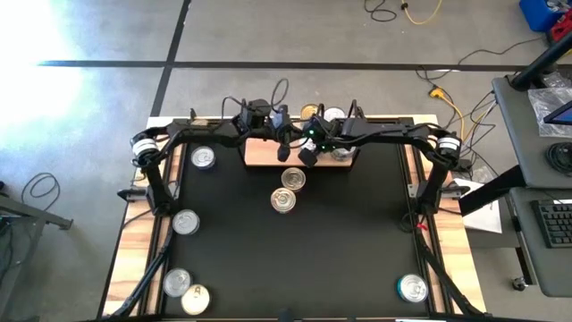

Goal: Stack canned seafood by type on shelf
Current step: Stack the yellow-blue tuna can on top of the other yellow-blue tuna can on the shelf

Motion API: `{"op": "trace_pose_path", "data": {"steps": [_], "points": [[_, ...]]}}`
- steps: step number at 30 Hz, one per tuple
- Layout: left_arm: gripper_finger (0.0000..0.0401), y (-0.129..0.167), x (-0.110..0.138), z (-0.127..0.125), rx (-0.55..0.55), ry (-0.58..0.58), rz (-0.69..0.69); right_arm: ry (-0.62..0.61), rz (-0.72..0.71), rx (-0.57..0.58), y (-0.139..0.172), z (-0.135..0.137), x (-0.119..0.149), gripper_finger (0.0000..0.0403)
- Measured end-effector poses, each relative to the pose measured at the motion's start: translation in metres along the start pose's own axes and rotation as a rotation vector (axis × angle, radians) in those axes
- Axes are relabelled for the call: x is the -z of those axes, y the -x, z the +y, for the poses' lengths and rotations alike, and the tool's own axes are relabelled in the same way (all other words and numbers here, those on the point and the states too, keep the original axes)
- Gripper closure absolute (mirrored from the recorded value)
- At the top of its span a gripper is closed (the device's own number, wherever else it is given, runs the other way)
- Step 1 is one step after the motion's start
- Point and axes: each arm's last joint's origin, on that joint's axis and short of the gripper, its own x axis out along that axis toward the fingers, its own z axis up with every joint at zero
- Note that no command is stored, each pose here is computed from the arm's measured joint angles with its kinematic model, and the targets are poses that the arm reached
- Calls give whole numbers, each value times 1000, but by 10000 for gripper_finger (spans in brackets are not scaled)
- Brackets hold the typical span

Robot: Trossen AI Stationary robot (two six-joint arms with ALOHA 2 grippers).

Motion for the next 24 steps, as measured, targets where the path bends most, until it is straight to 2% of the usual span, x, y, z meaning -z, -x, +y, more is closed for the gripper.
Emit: {"op": "trace_pose_path", "data": {"steps": [5,13,20,24], "points": [[401,-8,15,3,0,18,37,6,59,43,-2,-2,7,3],[401,-9,12,3,-1,5,14,-17,14,33,9,-2,-3,3],[401,-12,12,-3,11,3,22,-24,46,53,-3,-3,1,3],[401,-16,17,-6,-45,-31,44,-29,46,54,-5,-3,1,3]]}}
